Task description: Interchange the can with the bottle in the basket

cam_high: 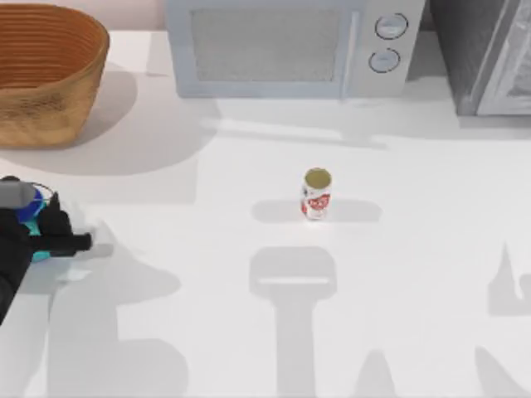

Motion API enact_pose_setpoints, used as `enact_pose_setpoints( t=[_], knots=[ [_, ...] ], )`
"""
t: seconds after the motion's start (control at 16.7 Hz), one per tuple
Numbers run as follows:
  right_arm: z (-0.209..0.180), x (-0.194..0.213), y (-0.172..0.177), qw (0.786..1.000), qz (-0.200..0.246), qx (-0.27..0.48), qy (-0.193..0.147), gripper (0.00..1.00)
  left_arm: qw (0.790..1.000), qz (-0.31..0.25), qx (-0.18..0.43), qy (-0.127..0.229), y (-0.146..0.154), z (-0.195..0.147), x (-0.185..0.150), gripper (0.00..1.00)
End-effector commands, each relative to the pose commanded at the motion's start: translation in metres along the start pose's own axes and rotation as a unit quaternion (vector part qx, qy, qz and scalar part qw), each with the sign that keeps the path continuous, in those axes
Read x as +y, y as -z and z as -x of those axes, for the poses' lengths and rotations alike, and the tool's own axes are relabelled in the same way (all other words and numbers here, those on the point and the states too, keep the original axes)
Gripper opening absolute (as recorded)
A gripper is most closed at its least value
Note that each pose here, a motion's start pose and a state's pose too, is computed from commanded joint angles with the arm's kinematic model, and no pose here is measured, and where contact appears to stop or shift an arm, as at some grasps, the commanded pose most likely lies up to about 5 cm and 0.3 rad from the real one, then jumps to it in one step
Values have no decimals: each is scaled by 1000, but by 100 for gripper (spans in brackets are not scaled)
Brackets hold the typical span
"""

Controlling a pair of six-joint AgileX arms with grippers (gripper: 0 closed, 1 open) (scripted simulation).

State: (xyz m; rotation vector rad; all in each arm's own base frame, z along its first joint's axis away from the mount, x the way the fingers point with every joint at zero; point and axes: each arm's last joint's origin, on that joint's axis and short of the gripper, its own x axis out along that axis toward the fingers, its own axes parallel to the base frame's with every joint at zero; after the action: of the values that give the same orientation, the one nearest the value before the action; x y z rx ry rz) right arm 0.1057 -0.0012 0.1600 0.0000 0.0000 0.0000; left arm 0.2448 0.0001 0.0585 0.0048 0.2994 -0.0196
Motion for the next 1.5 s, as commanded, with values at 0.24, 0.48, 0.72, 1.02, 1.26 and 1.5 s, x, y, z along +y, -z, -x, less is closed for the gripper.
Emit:
enact_pose_setpoints(
  t=[0.24,0.48,0.72,1.02,1.26,1.5],
  knots=[
    [0,0,0,1000,0,0,0,100,1000,-1,0,-1,0,0,0,0],
    [0,0,0,1000,0,0,0,100,998,-15,-18,54,-15,-9,-15,0],
    [0,0,0,1000,0,0,0,100,984,-43,-45,167,-59,-31,-51,0],
    [0,0,0,1000,0,0,0,100,972,-52,-41,227,-139,-58,-67,0],
    [0,0,0,1000,0,0,0,100,984,-33,-15,174,-206,-69,-34,0],
    [0,0,0,1000,0,0,0,100,998,-5,3,70,-259,-66,24,0]
  ],
)
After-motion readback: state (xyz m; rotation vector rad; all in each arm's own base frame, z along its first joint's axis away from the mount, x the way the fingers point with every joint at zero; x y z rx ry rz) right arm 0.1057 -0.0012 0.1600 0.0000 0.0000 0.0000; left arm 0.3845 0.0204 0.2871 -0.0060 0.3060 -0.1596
